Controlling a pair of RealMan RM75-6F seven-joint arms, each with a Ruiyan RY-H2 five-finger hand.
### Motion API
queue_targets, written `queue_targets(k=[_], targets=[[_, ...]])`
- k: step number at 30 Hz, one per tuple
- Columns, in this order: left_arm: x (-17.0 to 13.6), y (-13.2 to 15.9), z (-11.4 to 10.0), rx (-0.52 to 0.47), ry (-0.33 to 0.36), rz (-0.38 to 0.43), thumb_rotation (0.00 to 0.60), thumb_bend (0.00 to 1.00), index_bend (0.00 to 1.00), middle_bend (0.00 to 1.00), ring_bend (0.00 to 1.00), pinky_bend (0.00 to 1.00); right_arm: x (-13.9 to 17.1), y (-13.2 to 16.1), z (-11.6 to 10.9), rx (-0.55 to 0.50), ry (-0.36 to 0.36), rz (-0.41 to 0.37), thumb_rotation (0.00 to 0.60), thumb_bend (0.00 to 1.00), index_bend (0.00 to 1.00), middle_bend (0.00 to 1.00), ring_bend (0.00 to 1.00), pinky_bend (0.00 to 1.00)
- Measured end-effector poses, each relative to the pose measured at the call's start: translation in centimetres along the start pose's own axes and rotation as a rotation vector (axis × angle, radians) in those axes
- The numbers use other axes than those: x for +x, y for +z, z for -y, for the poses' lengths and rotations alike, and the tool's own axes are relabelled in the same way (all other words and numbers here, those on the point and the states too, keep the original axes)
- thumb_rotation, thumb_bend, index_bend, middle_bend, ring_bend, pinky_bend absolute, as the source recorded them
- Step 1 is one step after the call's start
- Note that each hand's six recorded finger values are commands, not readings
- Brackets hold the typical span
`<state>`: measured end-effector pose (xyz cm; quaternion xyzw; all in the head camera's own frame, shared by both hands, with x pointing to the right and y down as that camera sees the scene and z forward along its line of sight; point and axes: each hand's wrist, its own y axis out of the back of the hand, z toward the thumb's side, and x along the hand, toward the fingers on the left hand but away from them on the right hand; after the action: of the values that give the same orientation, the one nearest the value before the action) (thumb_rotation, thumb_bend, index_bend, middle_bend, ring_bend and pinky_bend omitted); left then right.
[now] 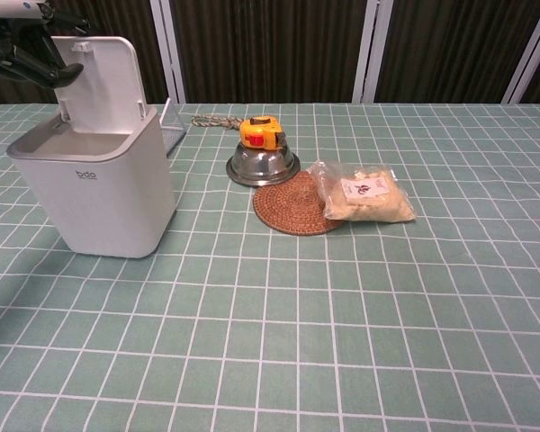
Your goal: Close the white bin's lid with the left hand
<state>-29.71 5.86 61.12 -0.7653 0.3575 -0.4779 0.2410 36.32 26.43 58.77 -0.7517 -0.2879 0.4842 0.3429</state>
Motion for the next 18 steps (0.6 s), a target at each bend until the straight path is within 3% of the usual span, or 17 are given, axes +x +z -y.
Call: queue_targets(k=[9,18], targets=[[-2.8,0.5,0.8,0.066,-0.027,0.028,0.6,0.76,0.34,1.0,1.0,1.0,0.1,0.2,0.0,-0.007,-0.001,-0.005,0.6,0.26,0.0,0.0,0.0,0.0],[-6.1,-0.5,3.5,0.135,-0.153,0.033,0.6,0.8,0.32,1.0,1.0,1.0,0.2,0.5,0.3,-0.013,0.01,-0.013,0.6,0.26,0.0,0.0,0.0,0.0]])
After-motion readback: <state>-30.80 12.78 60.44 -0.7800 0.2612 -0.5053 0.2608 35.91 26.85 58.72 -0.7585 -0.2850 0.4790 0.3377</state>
